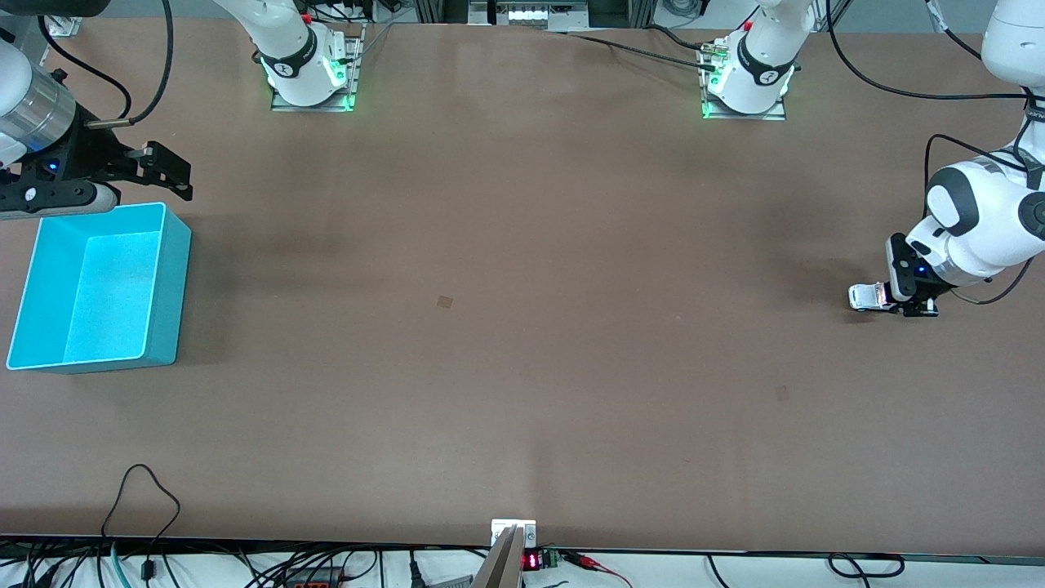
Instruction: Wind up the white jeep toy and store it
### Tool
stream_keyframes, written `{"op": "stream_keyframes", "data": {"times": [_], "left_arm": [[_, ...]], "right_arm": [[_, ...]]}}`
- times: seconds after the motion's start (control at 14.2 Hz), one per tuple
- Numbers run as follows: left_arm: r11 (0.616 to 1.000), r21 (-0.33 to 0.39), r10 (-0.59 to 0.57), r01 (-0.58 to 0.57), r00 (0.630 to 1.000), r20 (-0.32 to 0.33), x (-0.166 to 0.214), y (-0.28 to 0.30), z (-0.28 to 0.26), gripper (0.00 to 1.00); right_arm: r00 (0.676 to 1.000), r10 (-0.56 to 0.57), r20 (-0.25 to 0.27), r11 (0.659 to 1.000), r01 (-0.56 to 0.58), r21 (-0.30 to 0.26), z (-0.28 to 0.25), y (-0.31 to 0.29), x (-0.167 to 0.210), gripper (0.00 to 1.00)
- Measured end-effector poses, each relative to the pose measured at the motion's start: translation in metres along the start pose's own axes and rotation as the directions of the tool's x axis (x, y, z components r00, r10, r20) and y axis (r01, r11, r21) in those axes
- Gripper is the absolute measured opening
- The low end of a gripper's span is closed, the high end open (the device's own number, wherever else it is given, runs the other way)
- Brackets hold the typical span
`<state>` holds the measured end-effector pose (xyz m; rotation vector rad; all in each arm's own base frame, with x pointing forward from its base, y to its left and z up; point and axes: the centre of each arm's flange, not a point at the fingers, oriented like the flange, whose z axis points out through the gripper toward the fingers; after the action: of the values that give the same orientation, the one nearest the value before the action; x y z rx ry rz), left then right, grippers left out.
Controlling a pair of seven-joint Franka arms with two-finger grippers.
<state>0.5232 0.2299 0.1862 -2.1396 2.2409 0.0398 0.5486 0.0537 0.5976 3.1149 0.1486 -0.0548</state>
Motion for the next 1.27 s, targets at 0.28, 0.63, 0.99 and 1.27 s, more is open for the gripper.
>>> {"op": "stream_keyframes", "data": {"times": [0.28,0.63,0.99,1.27], "left_arm": [[0.997,-0.07,0.025,-0.027,0.999,-0.026,-0.002,-0.013,-0.006,0.87],[0.985,-0.166,0.026,-0.036,0.998,-0.062,0.014,-0.055,-0.063,1.0],[0.951,-0.299,-0.092,0.078,0.995,-0.033,0.067,-0.097,-0.148,1.0],[0.864,-0.375,-0.314,0.336,0.942,0.12,0.116,-0.113,-0.217,1.0]], "right_arm": [[1.0,0.0,0.0,1.0,0.0,0.0,0.0,0.0,0.0,1.0],[1.0,0.0,0.0,1.0,0.0,0.0,0.0,0.0,0.0,1.0],[1.0,0.001,0.0,1.0,-0.001,0.0,0.0,0.0,0.0,1.0],[1.0,0.001,0.0,1.0,-0.001,0.0,0.0,0.0,0.0,1.0]]}}
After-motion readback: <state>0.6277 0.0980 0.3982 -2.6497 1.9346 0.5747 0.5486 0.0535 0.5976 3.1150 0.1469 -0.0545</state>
